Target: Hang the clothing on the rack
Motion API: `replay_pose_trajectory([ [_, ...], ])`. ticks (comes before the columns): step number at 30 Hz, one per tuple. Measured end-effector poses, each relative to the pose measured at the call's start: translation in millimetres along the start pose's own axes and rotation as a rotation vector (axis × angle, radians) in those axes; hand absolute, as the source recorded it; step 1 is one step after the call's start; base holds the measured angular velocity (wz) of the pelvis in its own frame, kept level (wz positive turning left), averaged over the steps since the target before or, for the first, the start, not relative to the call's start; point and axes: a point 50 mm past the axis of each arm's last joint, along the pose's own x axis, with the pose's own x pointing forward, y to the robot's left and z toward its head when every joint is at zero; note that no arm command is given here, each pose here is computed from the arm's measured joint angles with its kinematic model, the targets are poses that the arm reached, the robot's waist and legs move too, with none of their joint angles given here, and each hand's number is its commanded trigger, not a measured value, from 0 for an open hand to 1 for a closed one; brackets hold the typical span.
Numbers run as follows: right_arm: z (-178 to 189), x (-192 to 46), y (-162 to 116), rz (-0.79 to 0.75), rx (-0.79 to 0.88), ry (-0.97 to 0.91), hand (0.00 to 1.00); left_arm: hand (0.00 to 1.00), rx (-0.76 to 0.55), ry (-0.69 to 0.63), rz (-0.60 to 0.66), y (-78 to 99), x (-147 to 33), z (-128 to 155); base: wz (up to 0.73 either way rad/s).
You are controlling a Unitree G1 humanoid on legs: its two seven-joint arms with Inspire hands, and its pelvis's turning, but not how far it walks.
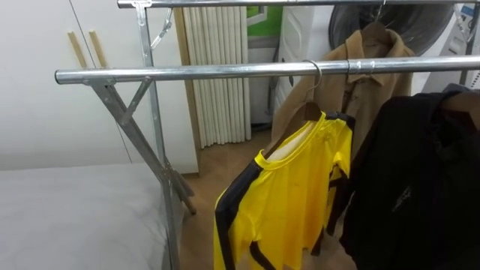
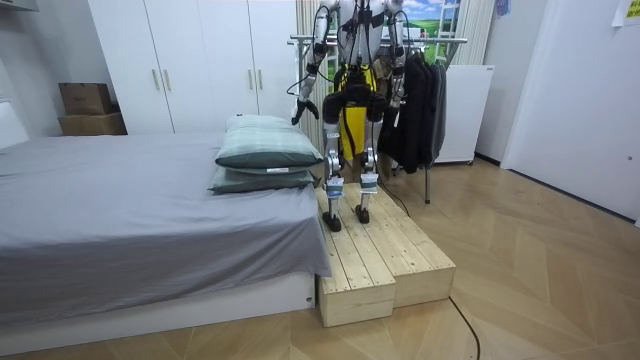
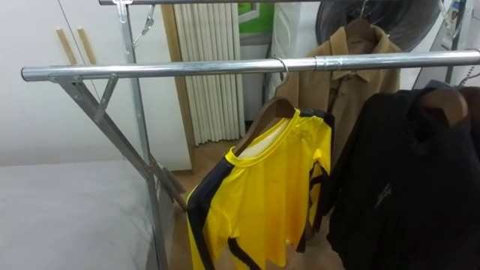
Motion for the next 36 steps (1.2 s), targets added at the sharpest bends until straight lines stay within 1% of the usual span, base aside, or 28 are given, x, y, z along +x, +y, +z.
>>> replay_pose_trajectory([
  [36, 2.3, 0.8, 3.2, 0.018, 0.007, -0.017, 0.0, 0.0, -0.024, 0.001, -0.005, 2.0, 0.0, -0.1, 0.0],
])
